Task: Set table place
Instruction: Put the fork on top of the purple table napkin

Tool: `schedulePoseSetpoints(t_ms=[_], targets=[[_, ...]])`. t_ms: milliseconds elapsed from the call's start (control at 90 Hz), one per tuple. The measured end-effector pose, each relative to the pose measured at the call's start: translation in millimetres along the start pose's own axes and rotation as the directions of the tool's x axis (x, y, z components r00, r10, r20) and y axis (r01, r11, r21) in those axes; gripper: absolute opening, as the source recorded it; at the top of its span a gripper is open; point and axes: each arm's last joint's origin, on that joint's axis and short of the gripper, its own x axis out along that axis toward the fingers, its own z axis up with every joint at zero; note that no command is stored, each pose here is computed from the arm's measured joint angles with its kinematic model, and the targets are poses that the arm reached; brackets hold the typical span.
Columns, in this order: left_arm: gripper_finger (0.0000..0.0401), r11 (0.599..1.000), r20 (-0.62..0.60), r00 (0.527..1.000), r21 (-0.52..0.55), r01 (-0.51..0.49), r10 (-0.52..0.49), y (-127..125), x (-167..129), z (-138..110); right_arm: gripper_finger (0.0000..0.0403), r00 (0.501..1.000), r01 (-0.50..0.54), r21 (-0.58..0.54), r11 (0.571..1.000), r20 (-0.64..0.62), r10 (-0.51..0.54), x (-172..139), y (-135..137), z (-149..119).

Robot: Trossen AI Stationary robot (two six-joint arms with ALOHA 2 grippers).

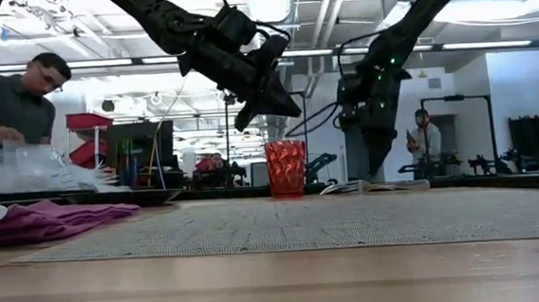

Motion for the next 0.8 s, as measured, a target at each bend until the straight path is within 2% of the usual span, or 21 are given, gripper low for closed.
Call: schedulePoseSetpoints(t_ms=[300,356,456,500,644,800], targets=[[0.0,1.0,-0.017,1.0,-0.006,-0.008,0.008,0.5,-0.2,-1.7,0.0118,1.0,0.0,0.034,0.999,-0.02,0.001,24.0,-7.5,0.8],[0.0,1.0,-0.021,1.0,-0.01,-0.011,0.011,0.8,-0.1,-2.2,0.0098,1.0,0.003,0.058,0.998,-0.007,-0.003,25.3,-8.3,2.3],[0.0,1.0,-0.022,1.0,-0.013,-0.011,0.01,0.7,-0.1,-2.3,0.0028,1.0,0.004,0.072,0.997,-0.006,-0.004,25.6,-8.4,2.4],[0.0,1.0,-0.022,1.0,-0.014,-0.011,0.011,0.8,-0.1,-2.3,0.0013,1.0,0.006,0.077,0.997,-0.004,-0.006,25.5,-7.5,3.2],[0.0,1.0,-0.022,1.0,-0.014,-0.011,0.011,0.8,-0.1,-2.4,0.0002,1.0,-0.007,0.142,0.99,0.008,0.006,19.2,-4.5,3.4],[0.0,1.0,-0.027,1.0,-0.016,-0.012,0.012,0.8,0.0,-3.0,0.0001,0.992,-0.088,0.215,0.973,0.103,0.067,-12.3,4.6,4.8]])
